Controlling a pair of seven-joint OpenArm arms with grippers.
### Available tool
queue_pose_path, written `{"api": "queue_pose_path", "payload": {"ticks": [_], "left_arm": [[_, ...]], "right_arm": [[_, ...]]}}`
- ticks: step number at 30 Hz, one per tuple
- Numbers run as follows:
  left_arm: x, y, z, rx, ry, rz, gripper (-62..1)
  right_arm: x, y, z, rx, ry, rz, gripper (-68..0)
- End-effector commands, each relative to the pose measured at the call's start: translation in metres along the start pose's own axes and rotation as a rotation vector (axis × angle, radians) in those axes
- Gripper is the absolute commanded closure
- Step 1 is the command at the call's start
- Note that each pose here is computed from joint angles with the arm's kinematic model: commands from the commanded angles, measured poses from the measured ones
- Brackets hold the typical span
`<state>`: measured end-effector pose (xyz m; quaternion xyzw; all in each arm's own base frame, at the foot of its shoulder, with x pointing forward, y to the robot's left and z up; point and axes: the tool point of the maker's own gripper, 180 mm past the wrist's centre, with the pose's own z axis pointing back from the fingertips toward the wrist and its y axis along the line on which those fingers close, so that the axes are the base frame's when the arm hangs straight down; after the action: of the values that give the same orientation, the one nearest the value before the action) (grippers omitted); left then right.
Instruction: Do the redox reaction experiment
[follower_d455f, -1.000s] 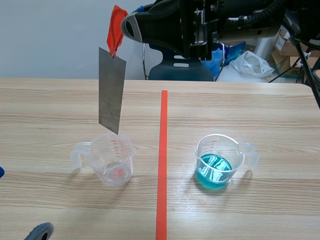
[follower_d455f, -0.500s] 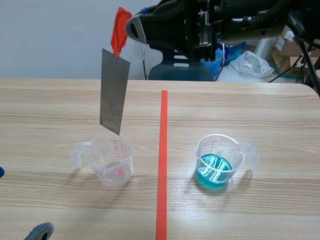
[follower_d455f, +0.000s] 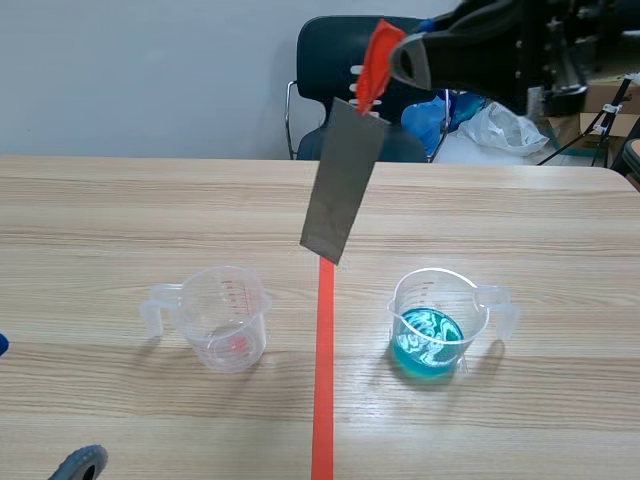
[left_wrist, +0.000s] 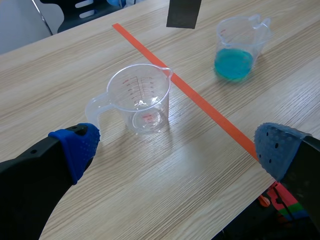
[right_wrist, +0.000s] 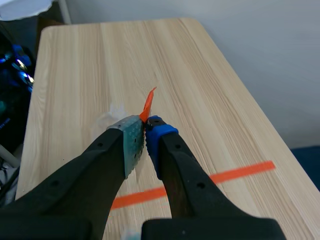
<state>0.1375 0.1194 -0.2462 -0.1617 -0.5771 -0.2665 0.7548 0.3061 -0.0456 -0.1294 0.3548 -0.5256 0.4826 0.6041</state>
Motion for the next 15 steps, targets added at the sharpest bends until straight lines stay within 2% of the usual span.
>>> {"api": "queue_pose_path", "payload": {"ticks": [1, 7, 15], "left_arm": [[0.008, 0.0, -0.002, 0.004, -0.031, 0.0, -62.3], [0.008, 0.0, -0.002, 0.004, -0.031, 0.0, -62.3], [0.008, 0.0, -0.002, 0.003, -0.03, 0.0, -62.3]], "right_arm": [[0.017, -0.005, 0.009, -0.018, -0.031, 0.029, -1.0], [0.016, -0.013, 0.04, -0.062, 0.0, 0.042, -1.0], [0.012, -0.023, 0.069, -0.131, 0.059, 0.054, -1.0]]}}
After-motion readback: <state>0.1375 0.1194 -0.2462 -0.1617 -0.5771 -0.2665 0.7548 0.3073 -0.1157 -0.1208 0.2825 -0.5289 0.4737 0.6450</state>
